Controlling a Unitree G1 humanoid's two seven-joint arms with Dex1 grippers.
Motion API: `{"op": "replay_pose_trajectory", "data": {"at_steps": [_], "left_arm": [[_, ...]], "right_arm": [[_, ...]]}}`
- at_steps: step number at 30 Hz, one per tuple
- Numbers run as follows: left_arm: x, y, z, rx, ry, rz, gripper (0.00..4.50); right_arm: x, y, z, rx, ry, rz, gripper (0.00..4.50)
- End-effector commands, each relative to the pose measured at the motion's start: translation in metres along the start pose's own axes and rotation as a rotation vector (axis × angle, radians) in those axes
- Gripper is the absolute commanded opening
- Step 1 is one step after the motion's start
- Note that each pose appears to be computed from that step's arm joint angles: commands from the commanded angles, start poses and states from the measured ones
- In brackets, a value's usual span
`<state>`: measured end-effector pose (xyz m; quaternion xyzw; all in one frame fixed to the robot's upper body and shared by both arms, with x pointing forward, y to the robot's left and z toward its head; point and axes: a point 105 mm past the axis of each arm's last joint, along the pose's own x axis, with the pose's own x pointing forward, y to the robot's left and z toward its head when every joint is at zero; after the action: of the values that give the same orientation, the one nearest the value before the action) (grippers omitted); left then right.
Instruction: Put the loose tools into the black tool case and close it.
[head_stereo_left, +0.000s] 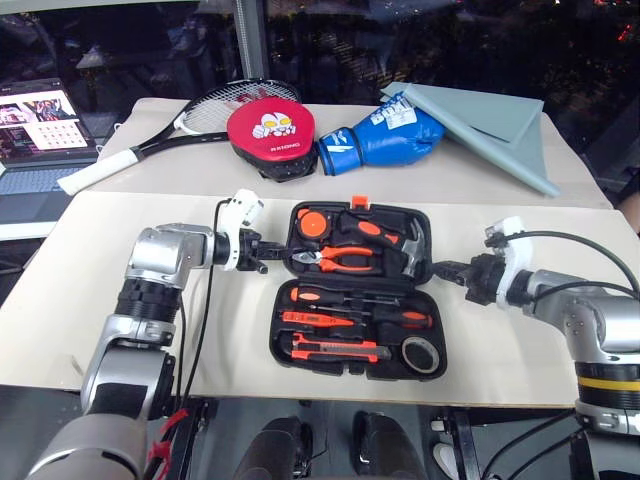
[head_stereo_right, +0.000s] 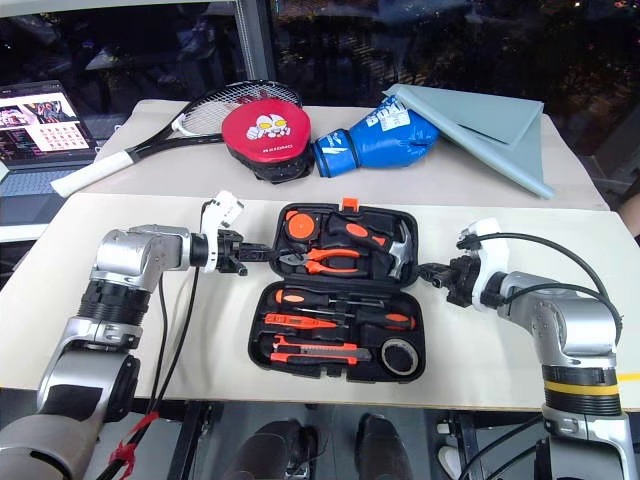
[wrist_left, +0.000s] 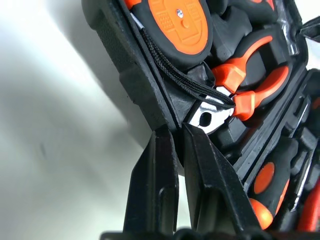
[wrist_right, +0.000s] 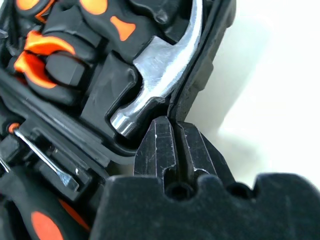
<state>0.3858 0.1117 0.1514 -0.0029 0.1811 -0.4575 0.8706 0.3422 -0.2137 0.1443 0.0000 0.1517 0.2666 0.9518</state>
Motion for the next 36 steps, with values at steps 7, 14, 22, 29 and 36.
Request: {"op": "replay_pose_trajectory", "data": {"at_steps": [7, 14, 22, 29, 36], "left_arm": [[0.02, -0.045, 0.034, 0.309, -0.289, -0.08, 0.04], [0.022, -0.037, 0.014, 0.482, -0.345, 0.09, 0.04], [0.017, -0.036, 0.008, 0.64, -0.42, 0.22, 0.04], [0.003, -0.029, -0.005, 0.785, -0.465, 0.357, 0.04], [-0.008, -0.017, -0.016, 0.829, -0.462, 0.445, 0.04]], "right_arm": [[0.017, 0.021, 0.049, -0.34, -0.271, -0.027, 0.0], [0.015, 0.031, 0.033, -0.48, -0.318, -0.047, 0.0], [0.001, 0.034, 0.025, -0.674, -0.379, -0.126, 0.0], [-0.013, 0.033, 0.008, -0.859, -0.388, -0.199, 0.0], [-0.021, 0.043, -0.01, -1.009, -0.408, -0.208, 0.0]]}}
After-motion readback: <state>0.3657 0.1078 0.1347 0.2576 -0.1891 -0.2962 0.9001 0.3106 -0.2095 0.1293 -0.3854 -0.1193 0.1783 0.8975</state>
